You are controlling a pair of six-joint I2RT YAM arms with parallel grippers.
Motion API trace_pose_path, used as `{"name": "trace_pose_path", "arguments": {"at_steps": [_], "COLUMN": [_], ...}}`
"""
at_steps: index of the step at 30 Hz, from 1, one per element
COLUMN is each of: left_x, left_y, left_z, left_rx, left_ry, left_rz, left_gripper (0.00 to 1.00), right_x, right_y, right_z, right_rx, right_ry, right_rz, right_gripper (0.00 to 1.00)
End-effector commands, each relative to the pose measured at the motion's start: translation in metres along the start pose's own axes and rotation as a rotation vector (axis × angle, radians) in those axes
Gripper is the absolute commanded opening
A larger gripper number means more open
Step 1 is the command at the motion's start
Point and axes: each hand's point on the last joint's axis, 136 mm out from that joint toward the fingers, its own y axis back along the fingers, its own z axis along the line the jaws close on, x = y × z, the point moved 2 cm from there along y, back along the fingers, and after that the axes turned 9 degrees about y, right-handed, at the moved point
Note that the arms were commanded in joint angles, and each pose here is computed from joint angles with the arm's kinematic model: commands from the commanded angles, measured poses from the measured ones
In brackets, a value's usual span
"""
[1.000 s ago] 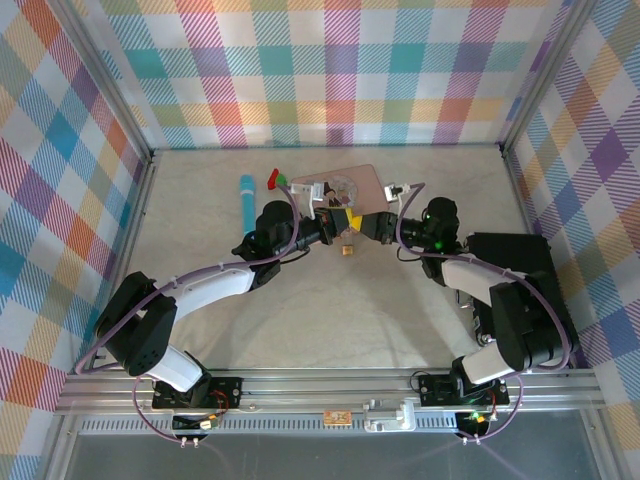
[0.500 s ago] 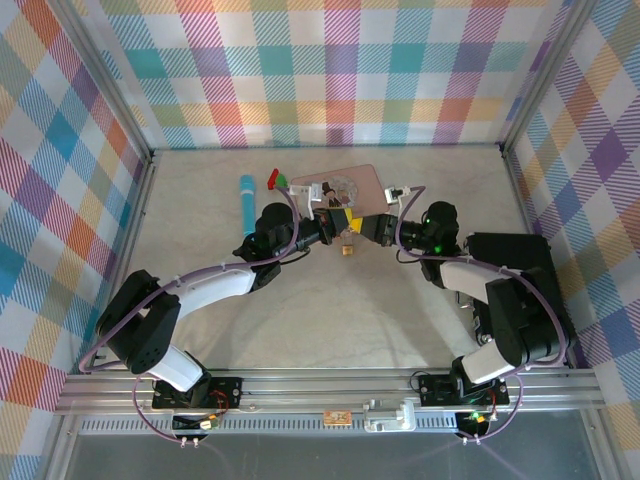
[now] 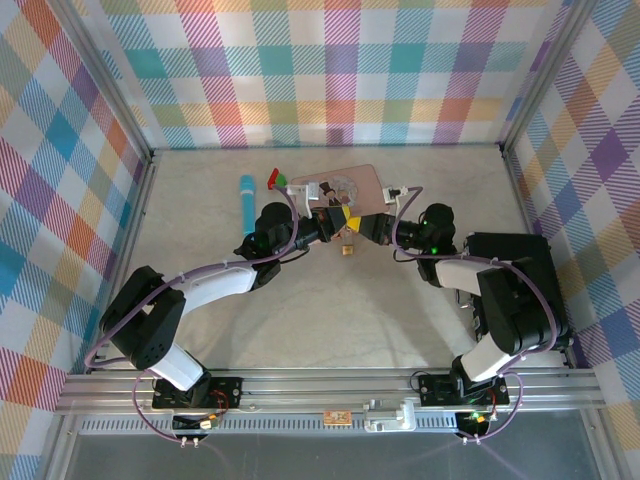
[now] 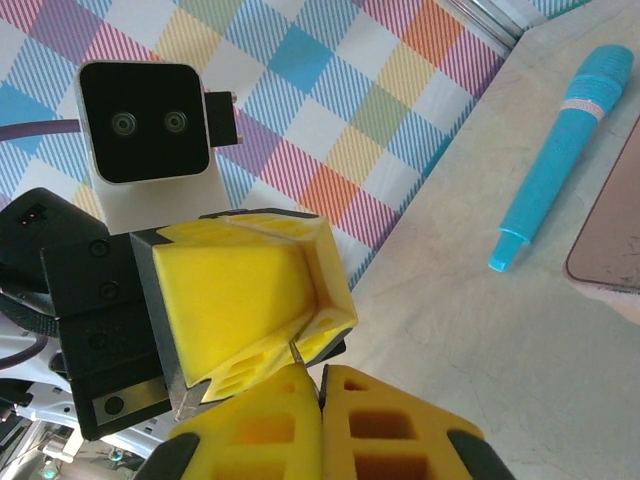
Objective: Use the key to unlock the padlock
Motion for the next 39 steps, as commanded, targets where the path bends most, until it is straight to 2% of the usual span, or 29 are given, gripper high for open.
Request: {"name": "trace_pose_path", "arguments": {"at_steps": [1,2,3,4,5,6,7,10,14,19,25,30,34,39], "left_x": [-0.005,-0.008,-0.01,-0.014,-0.018,-0.022,-0.027,-0.032,-0.02,0.014,0.054,0.067,0.069,0.079], "left_y": [0.004,0.005,0.007,0.01,0.013,0.016,0.02,0.03,0.037,0.035,0.008,-0.019,-0.03,-0.04], "left_z": [-0.014,-0.013,-0.011,-0.009,-0.007,-0.004,0.0,0.012,0.036,0.072,0.089,0.11,0.133,0.154], "left_rx": [0.055,0.049,0.039,0.023,0.01,-0.008,-0.028,-0.101,-0.239,-0.368,-0.469,-0.556,-0.63,-0.668], "left_ry": [-0.013,-0.01,-0.005,0.003,0.009,0.014,0.019,0.011,-0.012,0.027,0.0,-0.03,-0.04,-0.032], "left_rz": [-0.03,-0.041,-0.051,-0.068,-0.081,-0.091,-0.096,-0.086,-0.022,0.09,0.198,0.222,0.205,0.213], "left_gripper": [0.01,0.08,0.25,0.49,0.64,0.72,0.75,0.77,0.77,0.76,0.75,0.7,0.64,0.62], "right_x": [0.003,0.004,0.004,0.005,0.008,0.009,0.012,0.016,0.026,0.038,0.043,0.032,0.028,0.029], "right_y": [-0.001,-0.001,0.0,0.0,0.0,0.002,0.004,0.012,0.028,0.058,0.093,0.113,0.115,0.116], "right_z": [-0.001,-0.002,-0.002,-0.004,-0.006,-0.01,-0.013,-0.024,-0.041,-0.062,-0.081,-0.084,-0.076,-0.07], "right_rx": [0.006,0.013,0.018,0.028,0.043,0.063,0.084,0.159,0.311,0.557,0.762,0.798,0.794,0.788], "right_ry": [0.017,0.019,0.026,0.029,0.028,0.027,0.024,0.023,0.001,0.002,0.015,-0.006,0.017,0.028], "right_rz": [-0.002,0.0,0.004,0.013,0.022,0.029,0.039,0.055,0.103,0.189,0.27,0.22,0.201,0.187], "right_gripper": [0.0,0.0,0.0,0.0,0.0,0.0,0.0,0.0,0.0,0.0,0.0,0.0,0.0,0.0]}}
